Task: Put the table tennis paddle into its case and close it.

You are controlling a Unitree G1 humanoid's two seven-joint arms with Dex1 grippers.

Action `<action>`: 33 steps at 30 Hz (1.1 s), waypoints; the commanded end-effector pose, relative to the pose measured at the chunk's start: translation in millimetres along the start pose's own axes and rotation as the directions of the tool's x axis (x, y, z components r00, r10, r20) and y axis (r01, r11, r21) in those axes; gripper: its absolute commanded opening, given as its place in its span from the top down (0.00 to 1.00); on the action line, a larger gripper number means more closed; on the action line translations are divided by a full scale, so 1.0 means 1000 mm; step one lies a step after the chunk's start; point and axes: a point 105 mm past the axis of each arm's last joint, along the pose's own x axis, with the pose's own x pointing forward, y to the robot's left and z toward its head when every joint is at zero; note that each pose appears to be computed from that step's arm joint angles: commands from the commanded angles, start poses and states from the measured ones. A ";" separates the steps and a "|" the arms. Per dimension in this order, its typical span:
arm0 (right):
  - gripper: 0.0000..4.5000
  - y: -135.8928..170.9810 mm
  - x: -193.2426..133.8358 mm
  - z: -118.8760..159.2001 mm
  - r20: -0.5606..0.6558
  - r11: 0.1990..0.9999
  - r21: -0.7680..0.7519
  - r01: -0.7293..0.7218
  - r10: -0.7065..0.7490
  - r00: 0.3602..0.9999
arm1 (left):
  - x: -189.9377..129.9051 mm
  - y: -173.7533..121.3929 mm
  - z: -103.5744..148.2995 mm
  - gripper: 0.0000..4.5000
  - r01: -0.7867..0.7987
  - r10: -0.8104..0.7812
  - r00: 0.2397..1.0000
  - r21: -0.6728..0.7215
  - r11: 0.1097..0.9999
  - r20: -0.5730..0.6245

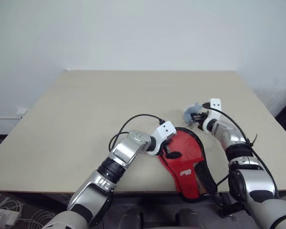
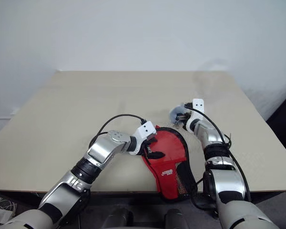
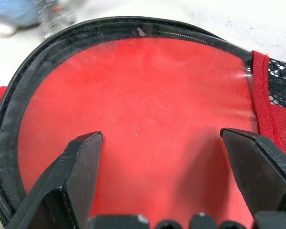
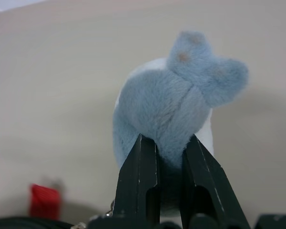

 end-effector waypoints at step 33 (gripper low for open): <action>0.48 -0.051 -0.124 -0.020 -0.096 0.994 -0.030 0.107 -0.109 0.989 | 0.015 -0.008 -0.019 0.07 0.045 -0.046 0.996 -0.008 0.999 -0.077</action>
